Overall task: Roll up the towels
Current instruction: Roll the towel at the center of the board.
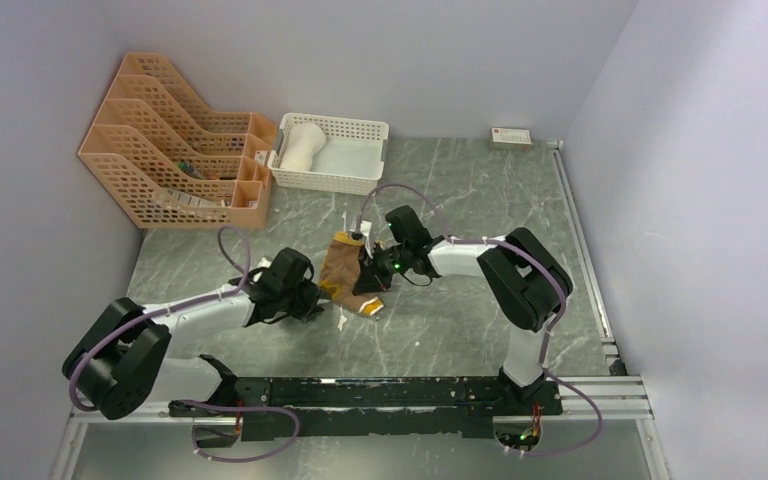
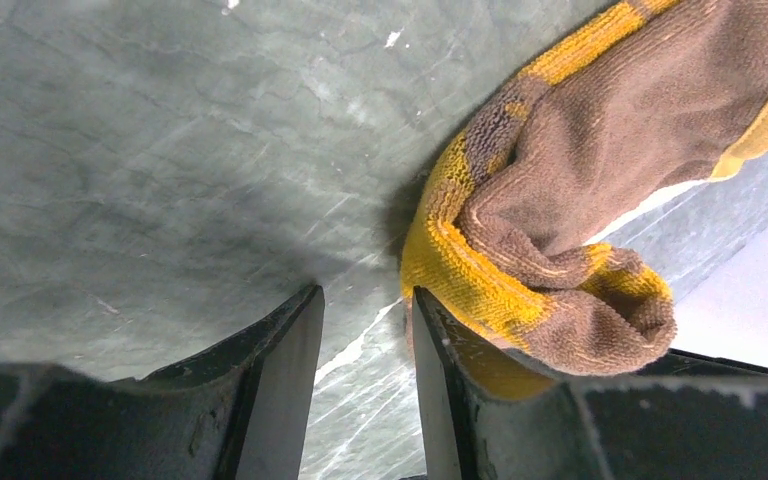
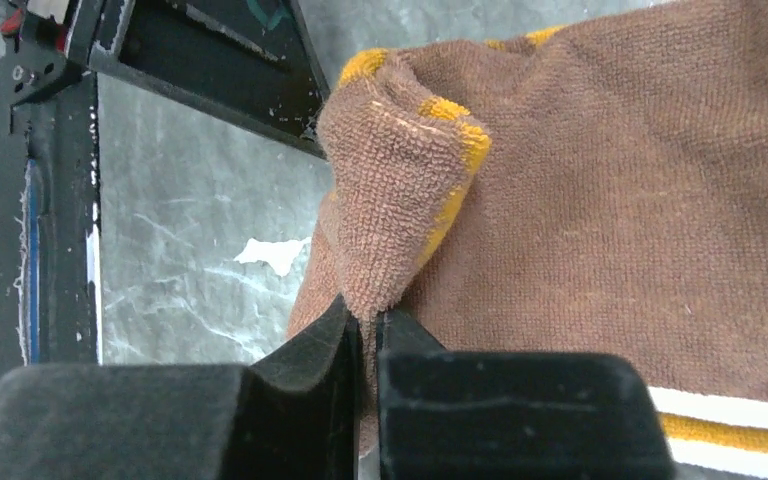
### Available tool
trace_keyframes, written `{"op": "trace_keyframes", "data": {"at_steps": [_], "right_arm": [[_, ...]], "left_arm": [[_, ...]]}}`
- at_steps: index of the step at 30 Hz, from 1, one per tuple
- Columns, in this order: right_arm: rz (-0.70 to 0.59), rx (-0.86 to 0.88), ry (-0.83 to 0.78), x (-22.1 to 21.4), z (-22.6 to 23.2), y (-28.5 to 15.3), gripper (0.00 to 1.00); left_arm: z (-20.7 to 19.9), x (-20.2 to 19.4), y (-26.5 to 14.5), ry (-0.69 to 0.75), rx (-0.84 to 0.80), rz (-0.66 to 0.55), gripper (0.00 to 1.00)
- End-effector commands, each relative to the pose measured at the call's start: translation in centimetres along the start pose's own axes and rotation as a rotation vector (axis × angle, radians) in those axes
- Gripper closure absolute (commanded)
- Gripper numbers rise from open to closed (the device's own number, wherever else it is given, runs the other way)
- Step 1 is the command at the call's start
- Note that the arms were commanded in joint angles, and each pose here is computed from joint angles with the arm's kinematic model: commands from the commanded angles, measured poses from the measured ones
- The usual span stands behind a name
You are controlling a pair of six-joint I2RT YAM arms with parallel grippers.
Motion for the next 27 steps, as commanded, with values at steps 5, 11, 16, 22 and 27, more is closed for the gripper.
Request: {"op": "trace_keyframes", "data": {"at_steps": [5, 11, 16, 22, 27], "right_arm": [[0.096, -0.095, -0.102, 1.4, -1.5, -1.8, 1.0], [0.209, -0.341, -0.307, 3.1, -3.1, -5.3, 1.0], [0.248, -0.311, -0.578, 4.3, 0.0, -6.3, 1.0], [0.261, 0.078, -0.576, 2.5, 5.3, -5.0, 1.0], [0.294, 0.301, -0.474, 0.0, 7.4, -3.7, 1.0]], "left_arm": [[-4.1, 3.6, -4.2, 0.129, -0.069, -0.183, 0.46], [-7.9, 8.7, -7.4, 0.263, -0.129, -0.246, 0.41], [-7.8, 9.7, -6.2, 0.328, -0.142, -0.144, 0.43], [-8.2, 8.8, -5.8, 0.467, -0.22, 0.003, 0.41], [-7.5, 8.4, -7.0, 0.598, -0.216, 0.056, 0.33]]}}
Point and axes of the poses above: each gripper's point midway between its finger pads, its own y axis out along the fingers, its own z axis along the line the jaws close on, x = y × z, the point moved 7 cm from there along -y, back along the fingers, and after that the axes turned 1 degree about y, right-handed, at the moved point
